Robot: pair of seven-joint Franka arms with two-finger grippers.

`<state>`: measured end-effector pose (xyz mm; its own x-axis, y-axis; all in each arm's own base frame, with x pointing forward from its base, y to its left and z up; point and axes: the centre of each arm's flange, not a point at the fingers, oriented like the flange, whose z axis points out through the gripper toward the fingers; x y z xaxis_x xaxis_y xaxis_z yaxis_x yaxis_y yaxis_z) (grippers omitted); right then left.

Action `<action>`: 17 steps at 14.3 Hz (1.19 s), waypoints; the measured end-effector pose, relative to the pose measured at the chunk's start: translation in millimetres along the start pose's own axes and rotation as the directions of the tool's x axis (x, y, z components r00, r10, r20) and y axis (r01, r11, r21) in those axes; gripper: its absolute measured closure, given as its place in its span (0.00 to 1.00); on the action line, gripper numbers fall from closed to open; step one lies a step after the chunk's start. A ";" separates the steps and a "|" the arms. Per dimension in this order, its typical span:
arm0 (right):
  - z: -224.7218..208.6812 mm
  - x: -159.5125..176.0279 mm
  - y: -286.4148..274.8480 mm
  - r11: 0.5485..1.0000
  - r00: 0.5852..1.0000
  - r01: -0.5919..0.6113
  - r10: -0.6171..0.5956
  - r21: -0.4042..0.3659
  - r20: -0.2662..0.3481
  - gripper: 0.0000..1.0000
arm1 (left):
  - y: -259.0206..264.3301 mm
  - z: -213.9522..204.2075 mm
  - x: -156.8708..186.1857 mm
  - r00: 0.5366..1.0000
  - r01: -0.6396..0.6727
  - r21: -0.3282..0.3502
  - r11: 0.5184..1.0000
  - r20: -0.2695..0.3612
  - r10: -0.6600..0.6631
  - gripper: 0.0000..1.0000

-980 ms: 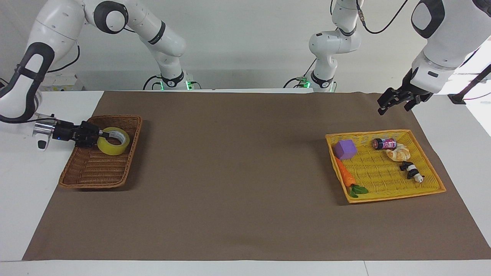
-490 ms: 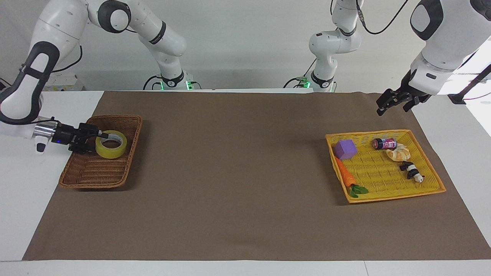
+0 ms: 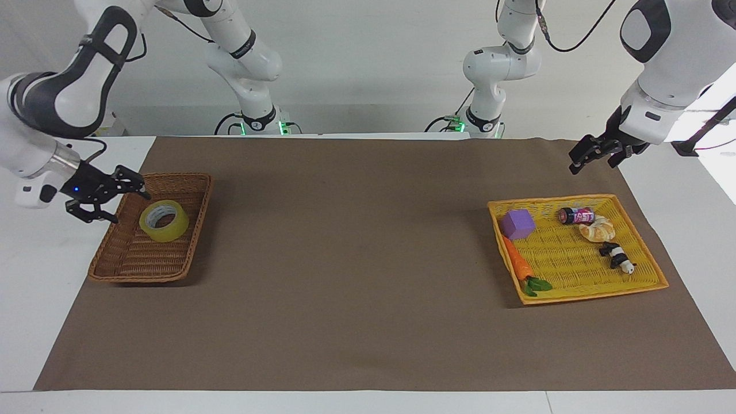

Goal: Move tape to another basket

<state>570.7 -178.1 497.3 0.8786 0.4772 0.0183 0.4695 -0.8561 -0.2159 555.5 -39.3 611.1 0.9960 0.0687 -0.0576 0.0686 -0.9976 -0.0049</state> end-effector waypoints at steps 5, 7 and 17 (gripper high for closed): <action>-43.1 23.6 -73.7 0.937 0.943 -0.331 0.333 -0.109 0.000 0.00 | 0.0 0.0 0.0 1.000 0.000 0.000 1.000 0.000 0.000 0.00; -55.9 24.0 -97.1 0.907 0.915 -0.394 0.403 -0.149 0.035 0.00 | 0.0 0.0 0.0 1.000 0.000 0.000 1.000 0.000 0.000 0.00; -102.5 -0.8 -124.1 0.869 0.894 -0.416 0.445 -0.268 0.057 0.00 | -0.1 0.0 0.0 1.000 0.000 0.000 1.000 0.000 0.000 0.00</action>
<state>520.7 -92.5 624.2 0.9892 0.0570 -0.1348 0.0664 -0.9956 0.0660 555.5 -39.3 611.1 0.9960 0.0689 -0.0576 0.0687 -0.9976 -0.0049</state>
